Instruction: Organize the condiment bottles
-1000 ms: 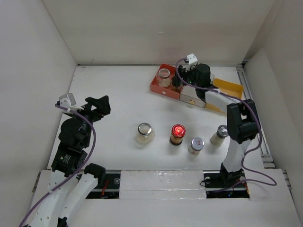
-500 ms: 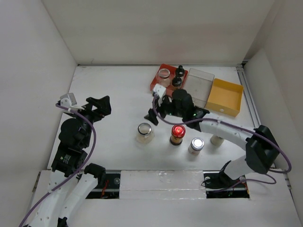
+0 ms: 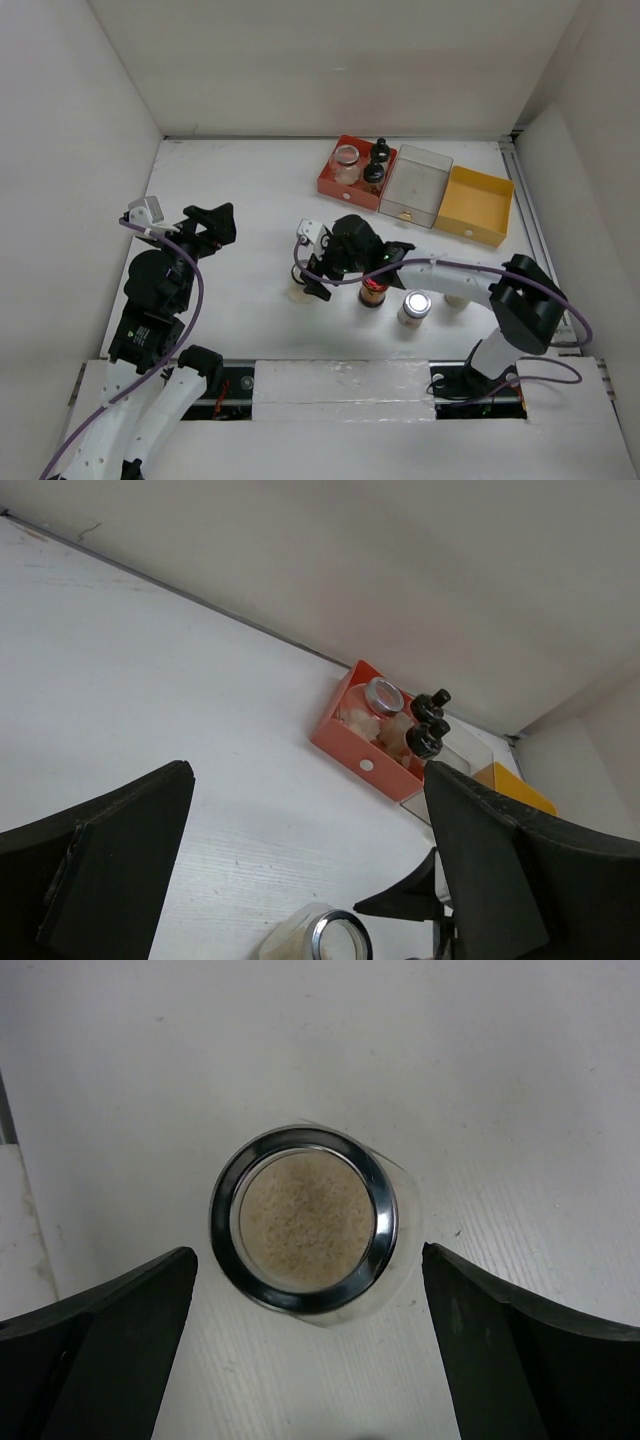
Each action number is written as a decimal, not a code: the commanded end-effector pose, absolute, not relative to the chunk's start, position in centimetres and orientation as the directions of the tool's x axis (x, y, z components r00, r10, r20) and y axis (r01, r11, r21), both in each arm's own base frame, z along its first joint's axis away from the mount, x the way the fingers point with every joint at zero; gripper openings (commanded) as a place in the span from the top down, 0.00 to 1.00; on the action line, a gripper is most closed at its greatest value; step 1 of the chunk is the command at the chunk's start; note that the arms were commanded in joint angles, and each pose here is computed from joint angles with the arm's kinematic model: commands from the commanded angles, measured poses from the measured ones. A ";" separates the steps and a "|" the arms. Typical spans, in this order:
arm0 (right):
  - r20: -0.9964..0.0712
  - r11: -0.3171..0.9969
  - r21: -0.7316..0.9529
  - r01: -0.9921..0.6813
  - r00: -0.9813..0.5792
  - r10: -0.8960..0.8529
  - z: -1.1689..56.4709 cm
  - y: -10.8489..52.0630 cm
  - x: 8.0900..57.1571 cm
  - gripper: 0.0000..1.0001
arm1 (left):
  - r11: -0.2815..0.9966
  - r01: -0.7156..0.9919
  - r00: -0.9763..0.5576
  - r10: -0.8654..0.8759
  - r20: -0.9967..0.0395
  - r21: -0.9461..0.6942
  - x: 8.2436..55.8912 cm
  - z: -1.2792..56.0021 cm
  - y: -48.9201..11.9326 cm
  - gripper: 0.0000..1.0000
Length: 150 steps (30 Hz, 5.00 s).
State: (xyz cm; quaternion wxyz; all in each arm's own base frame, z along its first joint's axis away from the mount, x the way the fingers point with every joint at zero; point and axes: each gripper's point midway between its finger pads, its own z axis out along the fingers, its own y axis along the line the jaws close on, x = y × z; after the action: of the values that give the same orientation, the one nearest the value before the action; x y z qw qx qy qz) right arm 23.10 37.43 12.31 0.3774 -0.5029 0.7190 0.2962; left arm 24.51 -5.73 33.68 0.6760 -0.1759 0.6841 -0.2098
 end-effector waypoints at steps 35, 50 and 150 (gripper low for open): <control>-0.996 0.910 -0.047 -0.413 -0.049 -0.073 31.4 17.3 43.3 0.60 | 0.871 0.092 -0.084 -0.477 -0.875 -0.483 26.1 32.7 -7.5 0.04; -0.987 0.969 0.006 -0.249 -0.158 -0.034 23.3 7.9 59.1 0.60 | 0.889 0.119 -0.199 -0.415 -0.888 -0.442 27.6 30.7 -9.4 0.05; -0.958 0.941 -0.011 -0.339 -0.267 -0.107 23.9 11.0 52.0 0.48 | 0.878 0.200 -0.254 -0.382 -0.889 -0.435 27.6 30.6 -11.1 0.03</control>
State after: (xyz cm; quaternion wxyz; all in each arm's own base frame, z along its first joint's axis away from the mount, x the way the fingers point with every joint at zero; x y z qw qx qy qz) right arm 48.97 10.05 17.51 0.4854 -0.1382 0.8591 0.0846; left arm 27.31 -11.38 27.98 0.5796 -0.0599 0.7779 -0.2352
